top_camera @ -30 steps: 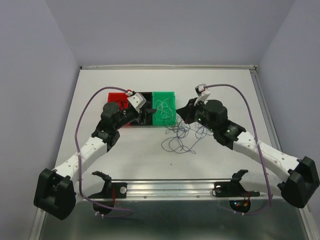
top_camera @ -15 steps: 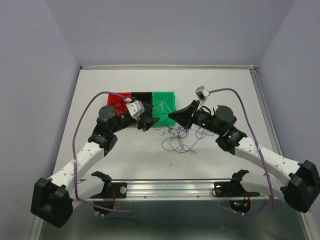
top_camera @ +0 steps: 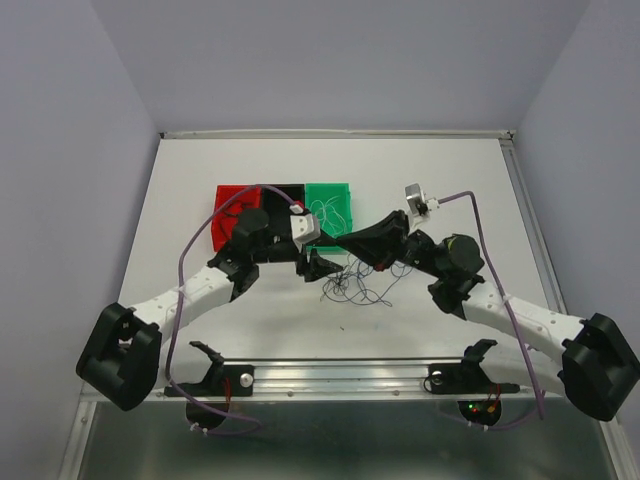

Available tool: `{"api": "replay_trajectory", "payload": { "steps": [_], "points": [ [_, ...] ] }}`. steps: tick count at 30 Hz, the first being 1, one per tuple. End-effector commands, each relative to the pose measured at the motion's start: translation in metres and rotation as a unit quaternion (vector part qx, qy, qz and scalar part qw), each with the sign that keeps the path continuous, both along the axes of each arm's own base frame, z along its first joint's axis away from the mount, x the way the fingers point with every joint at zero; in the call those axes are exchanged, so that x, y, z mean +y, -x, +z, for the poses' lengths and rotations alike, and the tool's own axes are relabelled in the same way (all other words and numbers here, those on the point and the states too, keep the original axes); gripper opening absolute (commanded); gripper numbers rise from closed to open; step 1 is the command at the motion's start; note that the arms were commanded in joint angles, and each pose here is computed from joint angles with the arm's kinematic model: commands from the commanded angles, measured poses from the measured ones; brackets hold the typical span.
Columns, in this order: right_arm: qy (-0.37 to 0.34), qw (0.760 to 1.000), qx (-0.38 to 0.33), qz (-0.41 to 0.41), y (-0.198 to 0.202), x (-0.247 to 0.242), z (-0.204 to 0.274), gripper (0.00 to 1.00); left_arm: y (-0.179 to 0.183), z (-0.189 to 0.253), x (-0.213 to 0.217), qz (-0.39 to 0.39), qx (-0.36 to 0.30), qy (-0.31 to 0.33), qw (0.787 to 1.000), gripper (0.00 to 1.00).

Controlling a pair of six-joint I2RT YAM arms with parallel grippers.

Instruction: Untangle the cables

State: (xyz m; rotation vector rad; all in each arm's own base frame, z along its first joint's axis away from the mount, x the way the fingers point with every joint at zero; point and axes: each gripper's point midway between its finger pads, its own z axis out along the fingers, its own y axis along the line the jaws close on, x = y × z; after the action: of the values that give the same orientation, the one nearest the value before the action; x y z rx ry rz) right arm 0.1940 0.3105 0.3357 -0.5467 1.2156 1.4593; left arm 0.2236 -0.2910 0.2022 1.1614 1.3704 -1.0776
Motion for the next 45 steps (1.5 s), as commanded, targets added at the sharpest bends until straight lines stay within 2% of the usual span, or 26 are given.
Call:
{"api": "replay_trajectory", "payload": {
  "steps": [1, 4, 10, 12, 13, 16, 17, 18, 19, 20, 22, 25, 29, 31, 34, 35, 38, 45],
  "points": [
    [-0.074, 0.995, -0.064, 0.029, 0.023, -0.009, 0.035, 0.01, 0.016, 0.043, -0.026, -0.049, -0.056, 0.043, 0.996, 0.72],
    [-0.095, 0.993, -0.064, 0.040, 0.026, -0.010, 0.037, 0.01, 0.011, 0.041, -0.034, -0.030, -0.057, 0.045, 0.997, 0.70],
    [-0.114, 0.991, -0.061, 0.042, 0.024, -0.010, 0.039, 0.01, 0.017, 0.040, -0.038, -0.046, -0.056, 0.046, 0.996, 0.66],
    [-0.118, 0.991, -0.058, 0.036, 0.022, -0.011, 0.038, 0.01, 0.020, 0.040, -0.036, -0.048, -0.063, 0.046, 0.996, 0.52],
    [-0.122, 0.990, -0.062, 0.037, 0.024, -0.012, 0.038, 0.01, 0.020, 0.039, -0.036, -0.048, -0.061, 0.045, 0.996, 0.37],
    [-0.133, 0.988, -0.066, 0.036, 0.026, -0.016, 0.041, 0.01, 0.017, 0.038, -0.037, -0.045, -0.059, 0.041, 0.996, 0.15],
    [-0.136, 0.988, -0.066, 0.030, 0.026, -0.018, 0.042, 0.04, 0.015, 0.039, -0.037, -0.041, -0.057, 0.038, 0.997, 0.00],
    [-0.136, 0.988, -0.064, 0.027, 0.025, -0.019, 0.041, 0.11, 0.013, 0.042, -0.037, -0.035, -0.058, 0.038, 0.997, 0.00],
    [-0.133, 0.989, -0.062, 0.023, 0.024, -0.019, 0.039, 0.23, 0.013, 0.046, -0.036, -0.030, -0.058, 0.040, 0.997, 0.00],
    [-0.132, 0.988, -0.074, 0.009, 0.023, -0.022, 0.041, 0.46, 0.013, 0.054, -0.033, -0.021, -0.063, 0.044, 0.997, 0.00],
    [-0.107, 0.992, -0.063, -0.015, 0.014, -0.021, 0.032, 0.59, 0.015, 0.072, -0.026, -0.005, -0.075, 0.056, 0.996, 0.00],
    [-0.072, 0.991, -0.086, -0.075, 0.001, -0.028, 0.024, 0.61, 0.016, 0.103, -0.013, 0.035, -0.070, 0.075, 0.994, 0.00],
    [-0.047, 0.988, -0.104, -0.102, 0.000, -0.035, 0.014, 0.71, 0.024, 0.135, -0.001, 0.054, -0.059, 0.103, 0.991, 0.00],
    [-0.007, 0.989, -0.096, -0.116, -0.011, -0.030, 0.007, 0.72, 0.030, 0.140, 0.002, 0.048, -0.055, 0.105, 0.992, 0.00],
    [0.070, 0.989, -0.107, -0.075, -0.010, -0.012, -0.020, 0.74, 0.033, 0.146, 0.004, 0.046, -0.059, 0.108, 0.991, 0.00],
    [0.092, 0.986, -0.134, -0.028, 0.001, -0.002, -0.030, 0.78, 0.036, 0.148, 0.004, 0.040, -0.061, 0.108, 0.991, 0.00],
    [0.118, 0.979, -0.161, 0.029, 0.014, 0.007, -0.049, 0.84, 0.044, 0.154, 0.007, 0.029, -0.072, 0.111, 0.991, 0.00],
    [0.166, 0.976, -0.138, 0.017, -0.010, 0.020, -0.075, 0.85, 0.052, 0.167, 0.021, 0.045, -0.100, 0.121, 0.987, 0.00]
  ]
}}
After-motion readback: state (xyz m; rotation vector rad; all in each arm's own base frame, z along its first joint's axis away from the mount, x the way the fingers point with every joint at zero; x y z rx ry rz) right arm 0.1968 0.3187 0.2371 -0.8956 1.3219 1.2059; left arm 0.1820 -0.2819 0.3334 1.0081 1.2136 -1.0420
